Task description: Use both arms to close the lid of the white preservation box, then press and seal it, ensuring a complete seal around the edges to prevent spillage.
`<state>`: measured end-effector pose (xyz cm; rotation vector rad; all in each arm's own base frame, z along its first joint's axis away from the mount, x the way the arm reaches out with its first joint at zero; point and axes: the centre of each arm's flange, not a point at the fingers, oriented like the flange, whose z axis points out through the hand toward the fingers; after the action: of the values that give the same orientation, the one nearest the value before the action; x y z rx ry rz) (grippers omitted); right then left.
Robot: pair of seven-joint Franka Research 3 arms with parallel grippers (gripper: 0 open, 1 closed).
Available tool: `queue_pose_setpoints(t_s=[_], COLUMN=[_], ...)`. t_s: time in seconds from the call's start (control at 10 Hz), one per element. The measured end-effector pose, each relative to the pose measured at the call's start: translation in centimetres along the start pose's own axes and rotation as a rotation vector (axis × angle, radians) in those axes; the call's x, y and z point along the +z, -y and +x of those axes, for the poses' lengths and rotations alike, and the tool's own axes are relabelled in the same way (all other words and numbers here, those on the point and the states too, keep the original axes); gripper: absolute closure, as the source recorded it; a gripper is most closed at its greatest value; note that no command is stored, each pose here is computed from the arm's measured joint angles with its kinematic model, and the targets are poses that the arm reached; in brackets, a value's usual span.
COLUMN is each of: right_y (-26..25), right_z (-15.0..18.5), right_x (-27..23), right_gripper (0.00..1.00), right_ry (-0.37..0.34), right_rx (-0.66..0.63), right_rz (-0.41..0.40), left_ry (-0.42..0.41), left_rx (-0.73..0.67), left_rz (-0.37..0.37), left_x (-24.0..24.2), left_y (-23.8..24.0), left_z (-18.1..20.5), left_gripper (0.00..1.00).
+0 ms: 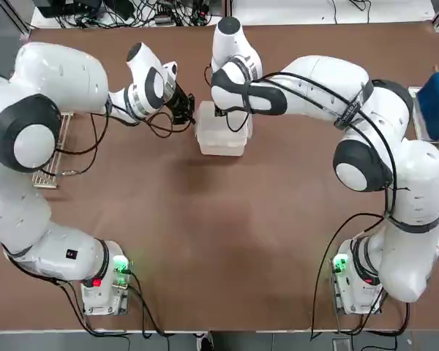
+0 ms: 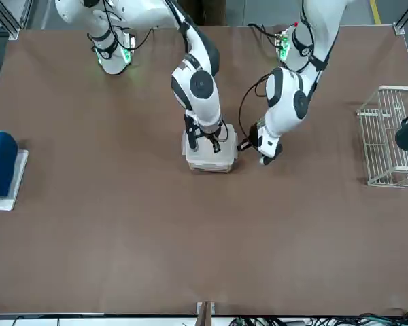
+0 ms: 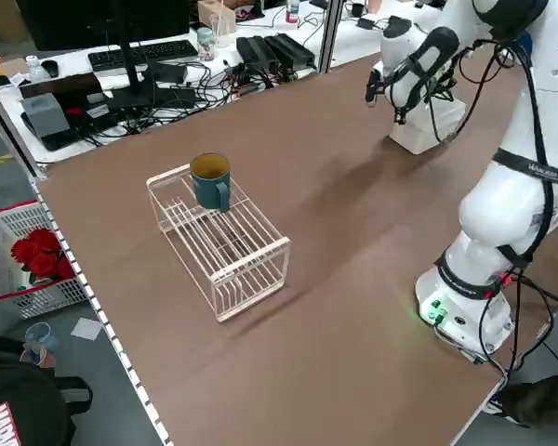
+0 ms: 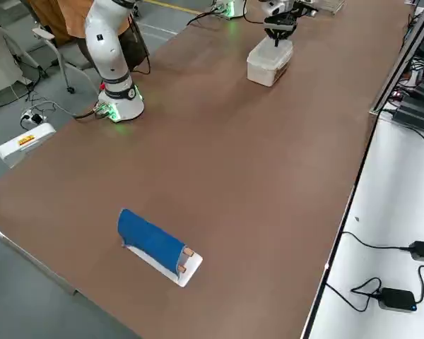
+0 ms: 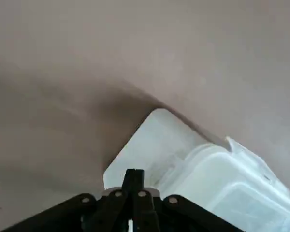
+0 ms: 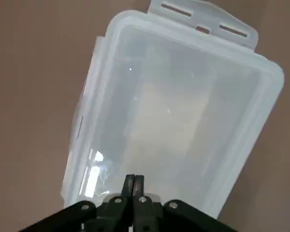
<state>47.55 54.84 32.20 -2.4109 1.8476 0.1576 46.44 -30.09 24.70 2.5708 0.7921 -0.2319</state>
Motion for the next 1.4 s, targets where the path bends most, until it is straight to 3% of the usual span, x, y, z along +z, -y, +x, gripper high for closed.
queue_pose_setpoints(t_s=[1.4], right_y=[0.04], right_z=[0.03], right_x=[0.04], right_gripper=[0.96], right_ry=[-0.002], right_rx=[-0.001], right_rz=[0.003], left_ry=[-0.015], left_rx=[-0.048], left_rz=[-0.017], left_x=[0.39], left_y=[-0.14], left_z=[-0.06], left_gripper=[0.99])
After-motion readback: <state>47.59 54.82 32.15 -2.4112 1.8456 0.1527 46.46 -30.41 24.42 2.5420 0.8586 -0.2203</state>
